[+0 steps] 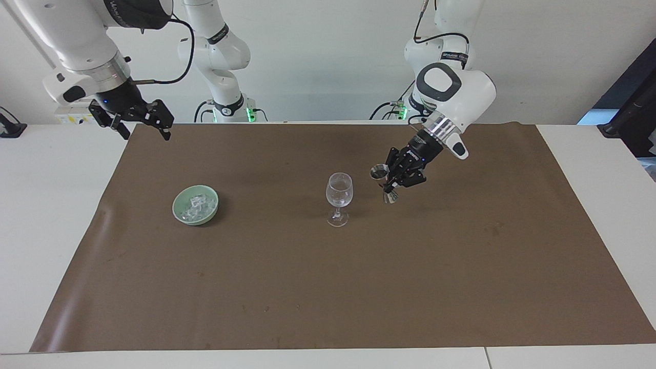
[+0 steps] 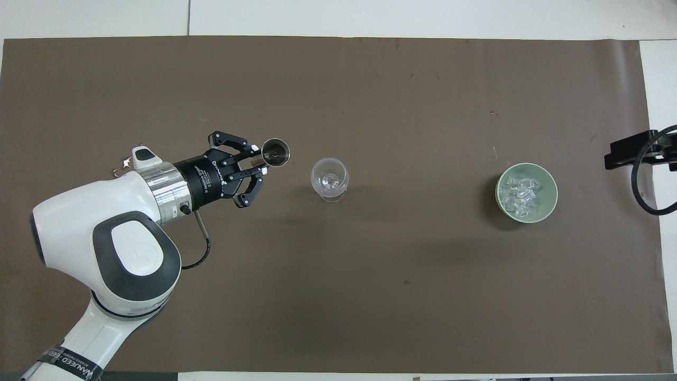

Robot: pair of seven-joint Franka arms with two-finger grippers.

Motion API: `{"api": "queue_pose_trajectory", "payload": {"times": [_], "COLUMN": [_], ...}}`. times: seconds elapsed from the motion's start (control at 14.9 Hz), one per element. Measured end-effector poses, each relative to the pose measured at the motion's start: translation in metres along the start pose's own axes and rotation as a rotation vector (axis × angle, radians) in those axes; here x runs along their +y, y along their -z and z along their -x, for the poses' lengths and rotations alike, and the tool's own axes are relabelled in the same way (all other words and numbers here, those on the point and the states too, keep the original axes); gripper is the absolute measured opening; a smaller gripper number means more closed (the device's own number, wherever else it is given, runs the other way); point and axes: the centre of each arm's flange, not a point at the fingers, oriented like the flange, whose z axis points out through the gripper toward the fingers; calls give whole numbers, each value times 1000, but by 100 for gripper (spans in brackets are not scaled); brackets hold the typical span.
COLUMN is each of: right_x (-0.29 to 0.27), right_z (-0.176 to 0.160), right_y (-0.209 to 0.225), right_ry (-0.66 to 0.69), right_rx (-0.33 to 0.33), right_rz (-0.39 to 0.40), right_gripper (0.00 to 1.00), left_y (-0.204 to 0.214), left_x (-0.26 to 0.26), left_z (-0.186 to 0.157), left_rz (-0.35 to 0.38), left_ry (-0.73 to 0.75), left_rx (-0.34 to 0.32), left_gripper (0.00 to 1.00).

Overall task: Pour wine and add ice with both arms
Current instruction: 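Carry the jigger with the left gripper toward the clear glass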

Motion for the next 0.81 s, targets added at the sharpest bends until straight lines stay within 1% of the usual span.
{"api": "queue_pose_trajectory", "payload": {"times": [0.2, 0.4, 0.81], "right_x": [0, 0, 0], "right_z": [0, 0, 0], "right_y": [0, 0, 0], "right_ry": [0, 0, 0], "right_rx": [0, 0, 0], "right_rz": [0, 0, 0], "right_gripper": [100, 100, 100], "left_y": [-7, -11, -23], "left_x": [-7, -7, 2], "left_z": [11, 21, 54], "left_rz": [-37, -62, -61], "left_ry": [-112, -186, -273], "left_rx": [48, 121, 274], "left_gripper": [21, 21, 21]}}
